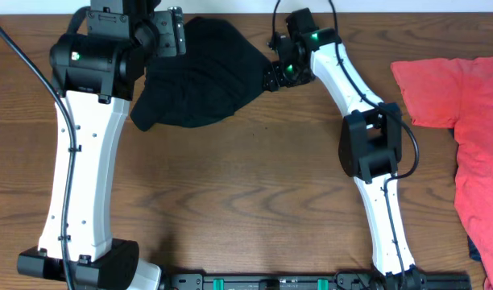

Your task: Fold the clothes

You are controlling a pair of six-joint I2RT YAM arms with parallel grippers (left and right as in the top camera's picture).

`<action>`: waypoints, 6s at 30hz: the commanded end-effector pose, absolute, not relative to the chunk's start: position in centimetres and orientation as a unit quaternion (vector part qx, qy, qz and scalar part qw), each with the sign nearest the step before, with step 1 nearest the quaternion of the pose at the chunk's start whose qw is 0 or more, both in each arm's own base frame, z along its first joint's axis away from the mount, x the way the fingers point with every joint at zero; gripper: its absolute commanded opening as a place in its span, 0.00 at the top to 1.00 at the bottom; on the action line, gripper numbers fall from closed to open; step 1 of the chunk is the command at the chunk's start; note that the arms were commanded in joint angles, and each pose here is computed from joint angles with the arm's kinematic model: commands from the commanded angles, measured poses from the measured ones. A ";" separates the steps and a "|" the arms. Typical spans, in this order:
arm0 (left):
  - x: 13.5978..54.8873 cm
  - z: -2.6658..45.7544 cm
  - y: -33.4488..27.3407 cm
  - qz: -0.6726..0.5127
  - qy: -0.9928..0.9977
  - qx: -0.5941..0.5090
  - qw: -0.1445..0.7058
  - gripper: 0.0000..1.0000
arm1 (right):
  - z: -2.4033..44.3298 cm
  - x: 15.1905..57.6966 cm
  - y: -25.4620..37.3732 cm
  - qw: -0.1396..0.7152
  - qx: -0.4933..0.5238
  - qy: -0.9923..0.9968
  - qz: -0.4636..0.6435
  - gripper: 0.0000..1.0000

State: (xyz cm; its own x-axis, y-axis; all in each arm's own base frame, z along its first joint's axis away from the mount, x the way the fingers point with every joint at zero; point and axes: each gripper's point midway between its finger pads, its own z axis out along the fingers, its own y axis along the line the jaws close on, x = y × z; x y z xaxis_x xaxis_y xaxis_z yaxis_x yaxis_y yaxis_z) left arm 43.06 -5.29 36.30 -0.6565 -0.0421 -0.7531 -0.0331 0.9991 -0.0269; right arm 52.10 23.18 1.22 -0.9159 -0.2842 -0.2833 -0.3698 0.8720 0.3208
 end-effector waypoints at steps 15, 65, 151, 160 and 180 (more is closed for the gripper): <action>39.7 40.4 -5.4 -0.034 0.892 -0.014 0.450 0.18 | -1.2 54.0 24.5 0.139 -0.126 0.962 0.198 0.73; 45.5 25.6 -9.4 -0.104 0.960 -0.002 0.258 0.23 | 44.7 43.7 18.3 0.496 -0.266 0.790 0.243 0.99; 32.8 6.8 -28.4 -0.197 0.970 0.127 0.065 0.40 | 40.2 49.0 7.3 0.462 -0.097 0.856 0.210 0.99; 32.8 5.7 -29.2 -0.203 0.968 0.127 0.073 0.71 | 40.2 48.8 7.5 0.458 -0.100 0.856 0.218 0.99; 39.2 22.8 -13.1 0.008 0.955 0.007 0.296 0.94 | 39.1 48.6 6.7 0.450 -0.123 0.867 0.175 0.99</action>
State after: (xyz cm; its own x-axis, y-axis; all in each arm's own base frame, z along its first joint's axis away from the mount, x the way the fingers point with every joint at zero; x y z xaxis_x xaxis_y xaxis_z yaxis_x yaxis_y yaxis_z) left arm 36.96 -17.69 13.08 -0.9417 0.0673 -0.3298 0.0847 0.9957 -0.0386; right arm 48.26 7.41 38.69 -0.5984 -0.0125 -0.8011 -0.3670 0.8931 0.2603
